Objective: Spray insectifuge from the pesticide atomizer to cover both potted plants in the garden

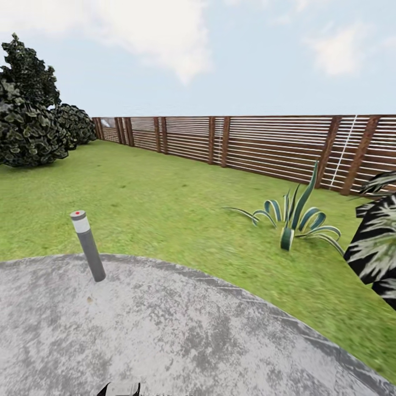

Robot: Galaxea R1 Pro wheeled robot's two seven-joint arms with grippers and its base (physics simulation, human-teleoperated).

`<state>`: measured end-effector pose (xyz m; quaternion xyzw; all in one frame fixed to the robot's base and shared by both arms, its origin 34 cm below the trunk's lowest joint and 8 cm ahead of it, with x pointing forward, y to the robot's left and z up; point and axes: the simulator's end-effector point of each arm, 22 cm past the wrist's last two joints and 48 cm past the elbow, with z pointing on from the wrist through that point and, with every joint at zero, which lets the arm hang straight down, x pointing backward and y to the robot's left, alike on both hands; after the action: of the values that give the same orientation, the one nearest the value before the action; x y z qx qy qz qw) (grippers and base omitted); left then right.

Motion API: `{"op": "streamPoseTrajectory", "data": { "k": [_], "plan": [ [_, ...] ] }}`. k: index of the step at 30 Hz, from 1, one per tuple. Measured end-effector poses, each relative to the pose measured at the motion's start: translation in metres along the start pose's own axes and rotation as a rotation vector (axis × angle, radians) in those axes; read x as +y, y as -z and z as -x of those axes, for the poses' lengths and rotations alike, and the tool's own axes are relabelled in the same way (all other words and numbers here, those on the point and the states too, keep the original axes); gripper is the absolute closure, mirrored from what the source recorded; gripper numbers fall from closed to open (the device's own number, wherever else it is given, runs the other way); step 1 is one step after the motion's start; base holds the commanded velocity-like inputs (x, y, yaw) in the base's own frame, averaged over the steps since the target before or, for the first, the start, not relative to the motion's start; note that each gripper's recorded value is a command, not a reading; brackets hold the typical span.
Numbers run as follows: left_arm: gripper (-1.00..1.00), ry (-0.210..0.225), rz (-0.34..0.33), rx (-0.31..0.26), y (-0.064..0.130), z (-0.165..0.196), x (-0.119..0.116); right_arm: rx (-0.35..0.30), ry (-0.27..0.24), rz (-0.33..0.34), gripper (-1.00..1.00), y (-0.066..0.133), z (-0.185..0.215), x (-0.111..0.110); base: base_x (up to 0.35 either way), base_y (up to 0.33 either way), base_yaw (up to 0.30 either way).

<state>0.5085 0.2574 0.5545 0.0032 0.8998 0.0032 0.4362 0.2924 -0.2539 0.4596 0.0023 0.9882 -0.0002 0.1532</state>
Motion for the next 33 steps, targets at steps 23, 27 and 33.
{"op": "streamPoseTrajectory", "data": {
  "k": [23,27,33],
  "plan": [
    [-1.00,0.000,0.000,0.017,-0.014,-0.028,0.000,0.018,0.000,0.000,-1.00,-0.023,-0.016,0.000,0.000,0.000,0.259],
    [-1.00,0.000,0.000,0.021,-0.018,-0.036,0.000,0.021,0.000,0.000,-1.00,-0.030,-0.020,0.000,0.000,0.000,0.259],
    [-1.00,0.000,0.000,0.026,-0.024,-0.047,0.000,0.026,0.000,0.000,-1.00,-0.040,-0.026,0.000,0.000,0.000,0.259]
  ]
}}
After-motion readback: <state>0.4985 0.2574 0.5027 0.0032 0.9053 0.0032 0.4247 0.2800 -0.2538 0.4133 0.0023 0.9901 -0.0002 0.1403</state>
